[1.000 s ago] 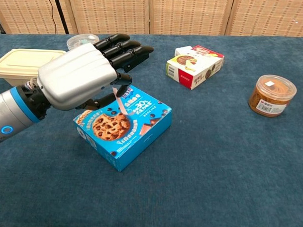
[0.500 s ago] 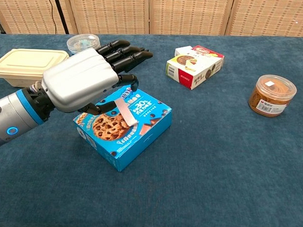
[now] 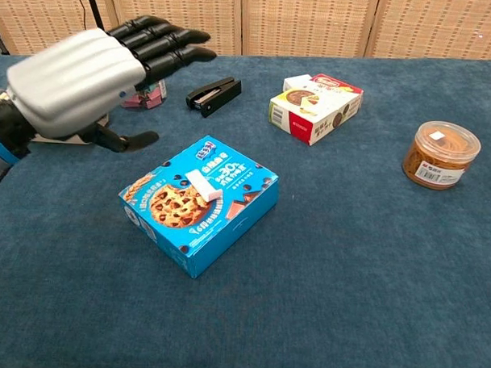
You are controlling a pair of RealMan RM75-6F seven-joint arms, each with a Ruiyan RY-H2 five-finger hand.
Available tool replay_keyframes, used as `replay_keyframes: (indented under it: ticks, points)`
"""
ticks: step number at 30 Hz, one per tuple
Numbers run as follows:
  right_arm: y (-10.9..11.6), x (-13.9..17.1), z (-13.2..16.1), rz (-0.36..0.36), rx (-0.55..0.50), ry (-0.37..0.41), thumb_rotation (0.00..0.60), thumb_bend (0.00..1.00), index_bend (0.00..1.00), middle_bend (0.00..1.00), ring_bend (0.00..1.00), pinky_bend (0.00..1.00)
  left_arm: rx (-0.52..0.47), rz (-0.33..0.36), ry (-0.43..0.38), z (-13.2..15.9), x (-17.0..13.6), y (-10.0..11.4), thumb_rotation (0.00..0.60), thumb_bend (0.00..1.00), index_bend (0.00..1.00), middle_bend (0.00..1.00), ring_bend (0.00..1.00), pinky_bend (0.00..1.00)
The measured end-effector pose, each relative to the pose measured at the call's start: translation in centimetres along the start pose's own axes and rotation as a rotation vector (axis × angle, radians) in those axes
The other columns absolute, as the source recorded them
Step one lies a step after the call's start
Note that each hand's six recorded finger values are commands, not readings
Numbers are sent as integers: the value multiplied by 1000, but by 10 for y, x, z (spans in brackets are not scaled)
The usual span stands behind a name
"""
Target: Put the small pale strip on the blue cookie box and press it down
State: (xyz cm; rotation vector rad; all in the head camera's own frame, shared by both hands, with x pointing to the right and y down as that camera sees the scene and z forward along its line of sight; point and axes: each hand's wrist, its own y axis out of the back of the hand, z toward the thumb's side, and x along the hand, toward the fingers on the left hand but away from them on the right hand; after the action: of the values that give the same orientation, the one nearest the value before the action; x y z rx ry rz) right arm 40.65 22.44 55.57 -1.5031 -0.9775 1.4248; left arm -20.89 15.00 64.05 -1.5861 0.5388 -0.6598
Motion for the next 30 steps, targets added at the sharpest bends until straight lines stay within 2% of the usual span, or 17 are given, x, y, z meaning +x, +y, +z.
replay_keyframes:
  ticks: [8,16,18,22,25,30]
  points:
    - [-5,-3,7,9,16,17,600,0,133,0,0,0,-56,-88,150,-55,-39,30,600,269,0,0,0,0]
    - [-8,-14,27,27,79,81,600,0,133,0,0,0,-140,-236,418,-107,-107,41,600,267,0,0,0,0]
    - [-7,-19,37,35,96,108,600,0,131,0,0,0,-174,-249,456,-111,-118,42,600,267,0,0,0,0]
    - [-6,-26,60,62,92,174,600,29,130,0,0,0,-244,-276,583,-126,-154,49,600,266,0,0,0,0]
    - [-6,-31,79,92,81,233,600,192,130,0,0,0,-276,-282,668,-135,-179,60,600,266,0,0,0,0]
    - [-6,-39,113,124,107,327,600,631,167,0,0,0,-337,-272,754,-144,-200,77,600,267,0,0,0,0]
